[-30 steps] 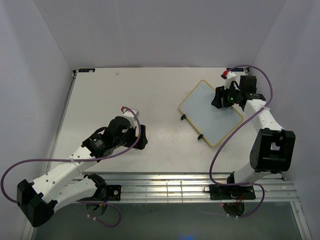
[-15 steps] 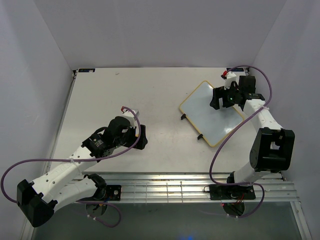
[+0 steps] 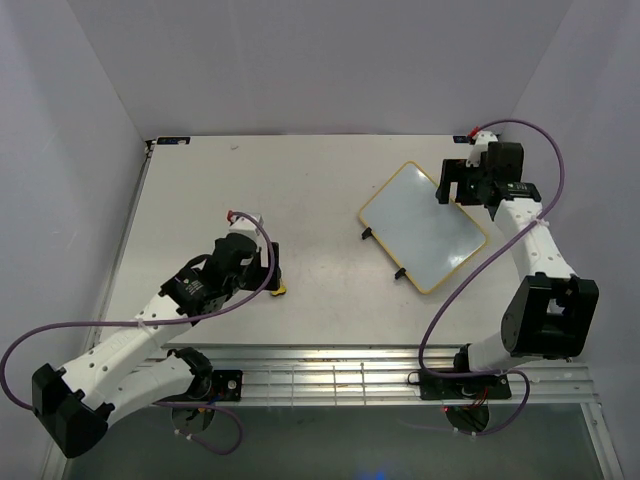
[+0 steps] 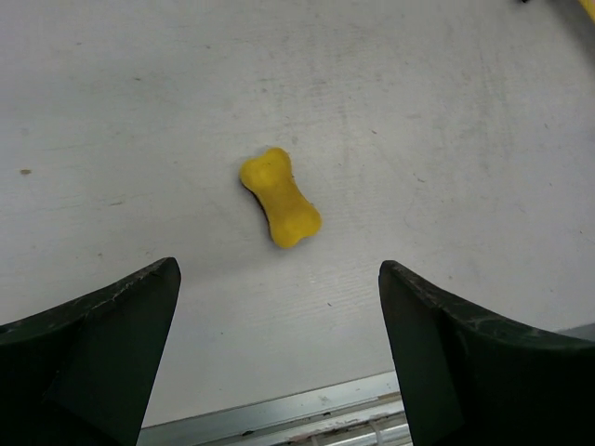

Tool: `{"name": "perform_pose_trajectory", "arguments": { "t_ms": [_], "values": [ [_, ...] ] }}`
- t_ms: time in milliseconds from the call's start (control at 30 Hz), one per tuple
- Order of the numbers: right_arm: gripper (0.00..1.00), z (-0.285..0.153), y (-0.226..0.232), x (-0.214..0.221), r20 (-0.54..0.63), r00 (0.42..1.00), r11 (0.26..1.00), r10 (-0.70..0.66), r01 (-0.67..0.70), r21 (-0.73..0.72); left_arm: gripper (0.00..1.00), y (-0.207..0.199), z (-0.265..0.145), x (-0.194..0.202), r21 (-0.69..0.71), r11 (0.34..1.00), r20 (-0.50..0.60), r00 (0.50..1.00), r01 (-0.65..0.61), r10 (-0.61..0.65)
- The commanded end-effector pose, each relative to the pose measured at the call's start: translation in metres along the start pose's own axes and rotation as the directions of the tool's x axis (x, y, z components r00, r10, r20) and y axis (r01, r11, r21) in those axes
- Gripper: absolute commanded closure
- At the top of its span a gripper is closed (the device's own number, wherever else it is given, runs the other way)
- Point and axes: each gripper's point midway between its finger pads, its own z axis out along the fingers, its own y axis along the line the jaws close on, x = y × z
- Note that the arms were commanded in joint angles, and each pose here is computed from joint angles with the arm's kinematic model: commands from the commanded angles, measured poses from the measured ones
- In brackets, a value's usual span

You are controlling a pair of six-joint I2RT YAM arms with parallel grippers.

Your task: Erase the whiteboard

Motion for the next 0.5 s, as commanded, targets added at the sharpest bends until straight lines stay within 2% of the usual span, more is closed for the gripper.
{"name": "perform_pose_trajectory", "arguments": {
  "t_ms": [0, 133, 233, 467],
  "values": [
    [0.1, -0.039, -0.004, -0.035, 0.095, 0.99, 0.99, 0.107, -0.116, 0.087, 0.02, 0.035, -0.012, -0.027, -0.147, 0.984, 0.12, 0.989, 0.101, -0.084],
    [0.1, -0.07, 0.008, -0.034, 0.154, 0.983, 0.99, 0.097, -0.111, 0.089, 0.02, 0.075, -0.022, -0.052, -0.209, 0.953, 0.225, 0.959, 0.222, -0.174],
    [0.1, -0.093, 0.023, -0.024, 0.167, 0.984, 0.992, 0.06, -0.077, 0.097, 0.02, 0.092, -0.028, -0.068, -0.168, 0.949, 0.286, 0.934, 0.267, -0.212],
    [0.1, -0.149, 0.036, 0.016, 0.218, 0.976, 0.993, 0.0, -0.025, 0.112, 0.02, 0.089, -0.041, -0.105, -0.122, 0.963, 0.314, 0.93, 0.24, -0.192]
  ]
}}
